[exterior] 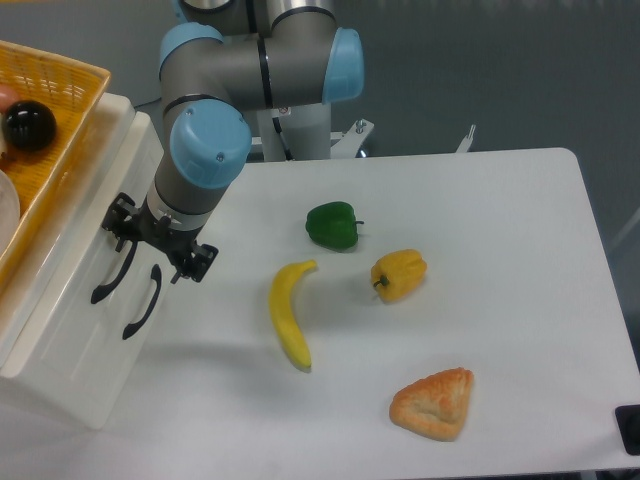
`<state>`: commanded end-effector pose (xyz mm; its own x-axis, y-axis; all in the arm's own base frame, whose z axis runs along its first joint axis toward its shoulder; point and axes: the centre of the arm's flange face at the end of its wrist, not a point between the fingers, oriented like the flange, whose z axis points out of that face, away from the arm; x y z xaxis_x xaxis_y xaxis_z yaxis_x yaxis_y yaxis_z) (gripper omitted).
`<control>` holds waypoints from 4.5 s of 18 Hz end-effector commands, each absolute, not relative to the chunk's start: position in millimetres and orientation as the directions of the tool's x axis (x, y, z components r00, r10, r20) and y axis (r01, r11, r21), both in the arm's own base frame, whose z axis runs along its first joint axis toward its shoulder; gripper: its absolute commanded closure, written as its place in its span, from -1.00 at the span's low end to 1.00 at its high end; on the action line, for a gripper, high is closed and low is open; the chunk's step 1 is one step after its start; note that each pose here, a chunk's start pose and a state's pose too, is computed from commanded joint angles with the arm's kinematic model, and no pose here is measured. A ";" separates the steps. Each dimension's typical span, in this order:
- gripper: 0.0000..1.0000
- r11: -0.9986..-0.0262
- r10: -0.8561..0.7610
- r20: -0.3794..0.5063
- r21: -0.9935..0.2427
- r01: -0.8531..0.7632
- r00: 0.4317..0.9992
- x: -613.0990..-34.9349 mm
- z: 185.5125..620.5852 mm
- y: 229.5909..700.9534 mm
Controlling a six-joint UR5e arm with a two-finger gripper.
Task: Slide open the top white drawer
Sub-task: 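Lower the gripper and hook the black handle of the upper drawer, then pull the upper drawer outward away from the cabinet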
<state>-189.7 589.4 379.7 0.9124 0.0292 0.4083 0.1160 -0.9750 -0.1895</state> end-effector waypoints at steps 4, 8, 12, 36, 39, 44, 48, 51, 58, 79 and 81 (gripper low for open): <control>-0.77 -0.971 0.045 0.400 -0.199 0.134 0.915 -185.0 377.1 596.9; -0.76 -0.971 0.043 0.399 -0.200 0.132 0.916 -184.3 377.2 597.2; -0.59 -0.971 0.041 0.398 -0.200 0.131 0.916 -184.3 377.2 597.2; 0.31 -0.968 0.052 0.397 -0.206 0.144 0.916 -182.7 384.6 595.1; 0.35 -0.968 0.053 0.397 -0.205 0.145 0.916 -182.7 384.6 595.1; 0.48 -0.968 0.053 0.397 -0.205 0.145 0.916 -182.7 384.6 595.1; 0.50 -0.967 0.054 0.396 -0.206 0.147 0.916 -183.7 385.3 595.0; 0.50 -0.967 0.054 0.396 -0.208 0.146 0.917 -183.9 386.1 595.3; 0.53 -0.965 0.056 0.391 -0.214 0.150 0.919 -190.1 388.9 594.4; 0.54 -0.943 0.123 0.365 -0.248 0.224 0.923 -268.8 396.6 571.4; 0.54 -0.942 0.128 0.363 -0.247 0.228 0.923 -273.4 395.0 569.4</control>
